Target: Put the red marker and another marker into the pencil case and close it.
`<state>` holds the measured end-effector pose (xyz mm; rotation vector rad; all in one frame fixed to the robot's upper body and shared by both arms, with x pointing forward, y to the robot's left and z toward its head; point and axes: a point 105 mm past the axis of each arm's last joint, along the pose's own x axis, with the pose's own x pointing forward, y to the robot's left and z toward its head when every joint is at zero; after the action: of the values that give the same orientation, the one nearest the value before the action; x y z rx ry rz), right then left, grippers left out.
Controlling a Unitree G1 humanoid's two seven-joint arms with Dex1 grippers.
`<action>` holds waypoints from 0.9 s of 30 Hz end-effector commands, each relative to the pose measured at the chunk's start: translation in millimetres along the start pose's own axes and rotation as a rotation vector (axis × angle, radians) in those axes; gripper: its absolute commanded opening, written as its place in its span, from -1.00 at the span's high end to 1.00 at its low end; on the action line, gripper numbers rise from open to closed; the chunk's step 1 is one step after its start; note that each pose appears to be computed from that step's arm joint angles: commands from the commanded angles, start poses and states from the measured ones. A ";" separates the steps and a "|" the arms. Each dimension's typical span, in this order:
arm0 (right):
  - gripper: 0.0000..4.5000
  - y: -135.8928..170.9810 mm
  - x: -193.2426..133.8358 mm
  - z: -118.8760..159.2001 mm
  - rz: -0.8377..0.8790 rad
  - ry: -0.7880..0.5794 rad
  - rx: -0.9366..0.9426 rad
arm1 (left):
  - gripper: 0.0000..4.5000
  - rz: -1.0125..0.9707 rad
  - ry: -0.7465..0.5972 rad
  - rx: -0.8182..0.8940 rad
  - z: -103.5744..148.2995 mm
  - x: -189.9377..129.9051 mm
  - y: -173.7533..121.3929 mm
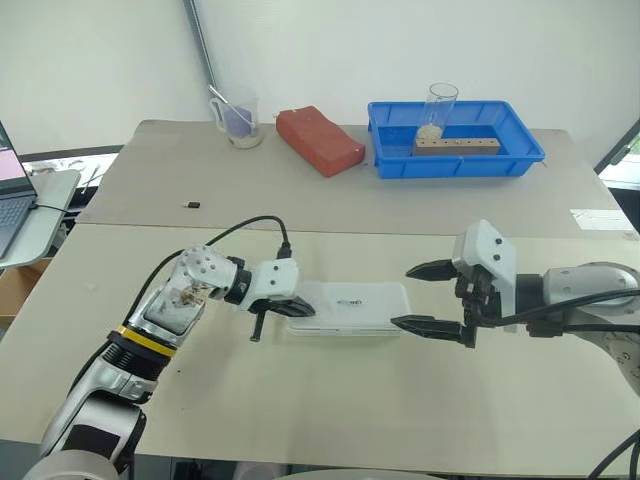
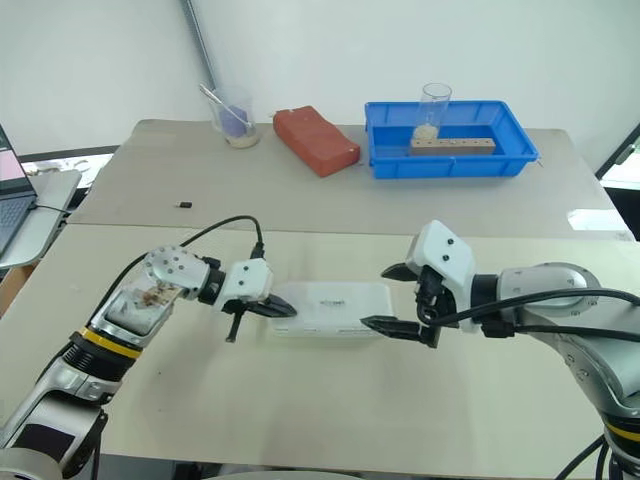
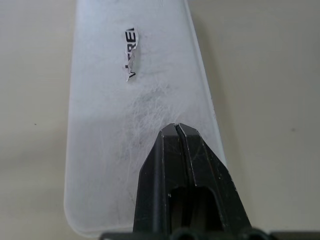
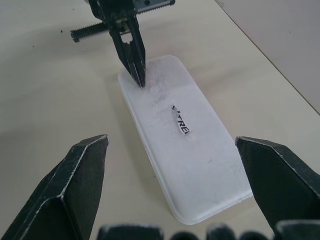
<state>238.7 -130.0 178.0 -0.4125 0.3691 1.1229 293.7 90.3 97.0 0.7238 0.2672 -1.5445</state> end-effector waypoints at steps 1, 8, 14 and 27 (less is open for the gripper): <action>-1.00 1.1 0.5 7.0 -0.014 -0.025 -0.044 | 0.98 -0.012 0.046 0.022 -10.6 5.0 -2.8; -1.00 -3.5 1.7 7.7 -0.024 -0.026 -0.044 | 0.98 0.046 -0.027 0.034 8.1 -2.7 11.9; -1.00 -20.6 -5.1 3.1 -0.110 -0.048 -0.013 | 0.87 0.259 -0.215 -0.099 39.5 -45.4 37.3; -1.00 -72.4 -37.9 -39.4 -0.363 -0.013 0.043 | -0.99 0.645 -0.040 -0.309 -24.3 -140.5 5.2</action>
<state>285.0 -200.6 157.2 -0.3646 0.3549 0.7836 297.3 210.4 141.4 0.3811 0.2914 -0.9362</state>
